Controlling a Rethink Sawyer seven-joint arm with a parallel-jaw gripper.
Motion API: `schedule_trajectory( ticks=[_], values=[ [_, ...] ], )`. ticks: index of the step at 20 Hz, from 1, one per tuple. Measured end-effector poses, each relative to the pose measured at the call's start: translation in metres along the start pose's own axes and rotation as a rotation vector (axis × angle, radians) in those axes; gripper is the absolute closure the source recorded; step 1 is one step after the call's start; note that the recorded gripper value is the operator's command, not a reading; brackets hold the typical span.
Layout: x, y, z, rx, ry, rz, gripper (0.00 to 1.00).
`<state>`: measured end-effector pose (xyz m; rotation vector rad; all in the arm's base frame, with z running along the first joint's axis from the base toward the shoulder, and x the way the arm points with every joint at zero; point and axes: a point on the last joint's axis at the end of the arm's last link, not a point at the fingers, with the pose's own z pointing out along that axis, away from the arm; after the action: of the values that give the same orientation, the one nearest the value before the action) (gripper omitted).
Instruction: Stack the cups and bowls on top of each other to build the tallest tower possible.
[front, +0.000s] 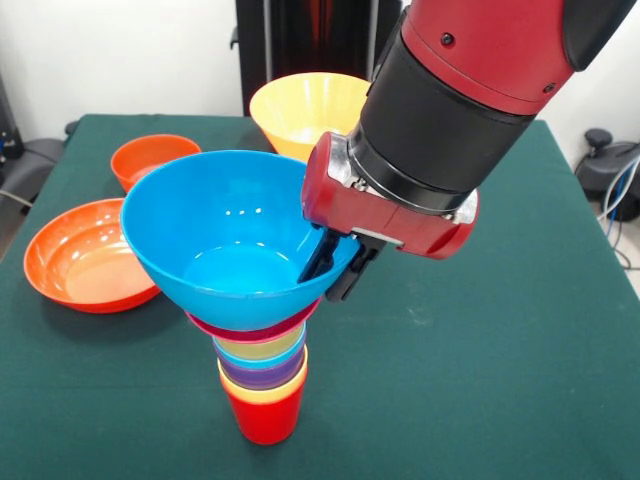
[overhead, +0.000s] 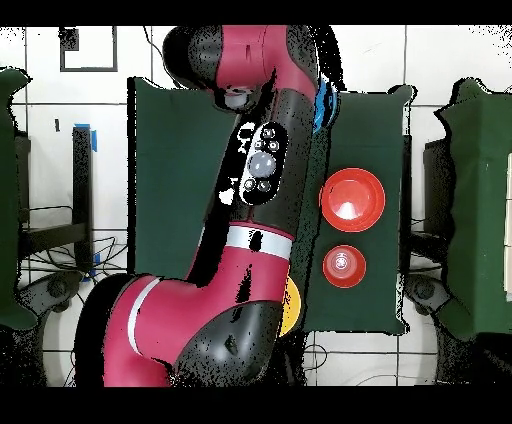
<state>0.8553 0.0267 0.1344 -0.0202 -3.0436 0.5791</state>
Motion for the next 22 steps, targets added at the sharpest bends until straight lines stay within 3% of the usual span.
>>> schedule_trajectory(
  ticks=[6, 7, 22],
  values=[
    [0.0, 0.0, 0.0, 0.0, 0.0, 0.0, 1.0],
    [0.0, 0.0, -0.0002, 0.0, 0.0, 0.0, 0.0],
    [0.0005, 0.0, -0.0003, 0.0, 0.004, 0.0, 0.0]
  ],
)
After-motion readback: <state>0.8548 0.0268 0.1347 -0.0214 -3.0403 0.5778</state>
